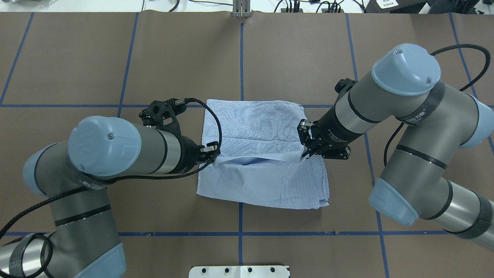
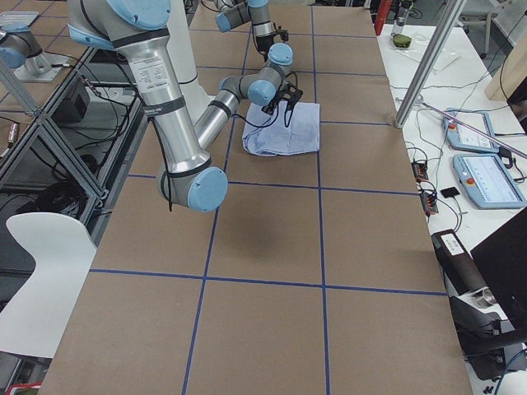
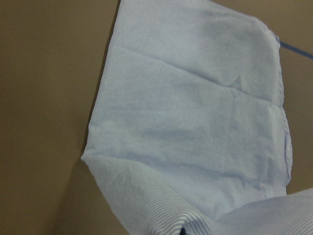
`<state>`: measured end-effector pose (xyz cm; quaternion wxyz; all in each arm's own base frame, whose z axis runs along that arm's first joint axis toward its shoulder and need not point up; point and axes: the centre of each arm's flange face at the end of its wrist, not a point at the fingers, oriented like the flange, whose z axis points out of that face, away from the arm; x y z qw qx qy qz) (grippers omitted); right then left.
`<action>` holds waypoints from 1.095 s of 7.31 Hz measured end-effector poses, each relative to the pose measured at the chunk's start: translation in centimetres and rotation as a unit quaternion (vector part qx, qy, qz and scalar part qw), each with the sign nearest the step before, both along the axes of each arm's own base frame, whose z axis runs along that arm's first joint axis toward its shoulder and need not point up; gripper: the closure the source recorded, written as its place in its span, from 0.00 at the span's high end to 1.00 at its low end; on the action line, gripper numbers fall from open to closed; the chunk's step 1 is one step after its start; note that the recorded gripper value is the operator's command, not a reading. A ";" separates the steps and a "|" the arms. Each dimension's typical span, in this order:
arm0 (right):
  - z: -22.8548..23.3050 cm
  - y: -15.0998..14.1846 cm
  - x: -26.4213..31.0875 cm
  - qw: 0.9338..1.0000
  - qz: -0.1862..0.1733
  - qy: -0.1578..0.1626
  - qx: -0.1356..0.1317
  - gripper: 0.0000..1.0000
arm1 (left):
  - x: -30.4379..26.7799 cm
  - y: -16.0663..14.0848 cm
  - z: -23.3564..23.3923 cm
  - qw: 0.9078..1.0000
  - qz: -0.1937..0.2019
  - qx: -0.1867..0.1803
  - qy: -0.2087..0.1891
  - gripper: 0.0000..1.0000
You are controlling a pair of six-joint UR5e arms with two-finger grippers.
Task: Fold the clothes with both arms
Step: 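Lift the near edge with both grippers and fold it farther from the robot, then lay the folded edge down on the shirt's far edge with both grippers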
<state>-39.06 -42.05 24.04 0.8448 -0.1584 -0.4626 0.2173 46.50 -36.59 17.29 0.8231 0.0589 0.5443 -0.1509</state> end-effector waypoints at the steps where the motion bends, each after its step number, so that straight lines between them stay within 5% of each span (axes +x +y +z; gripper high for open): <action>1: 0.7 -2.2 -0.2 1.000 0.008 0.010 0.001 0.00 | 0.4 -2.4 1.1 1.000 -0.014 0.006 -0.001 0.00; 4: 1.0 -7.5 -1.3 0.999 0.019 0.028 0.006 0.00 | 2.2 -7.5 2.6 0.999 -0.037 0.020 0.002 0.00; 8: 0.4 -10.4 -4.0 0.999 0.015 0.038 0.003 0.00 | 3.3 -9.0 3.3 0.999 -0.041 0.020 -0.003 0.00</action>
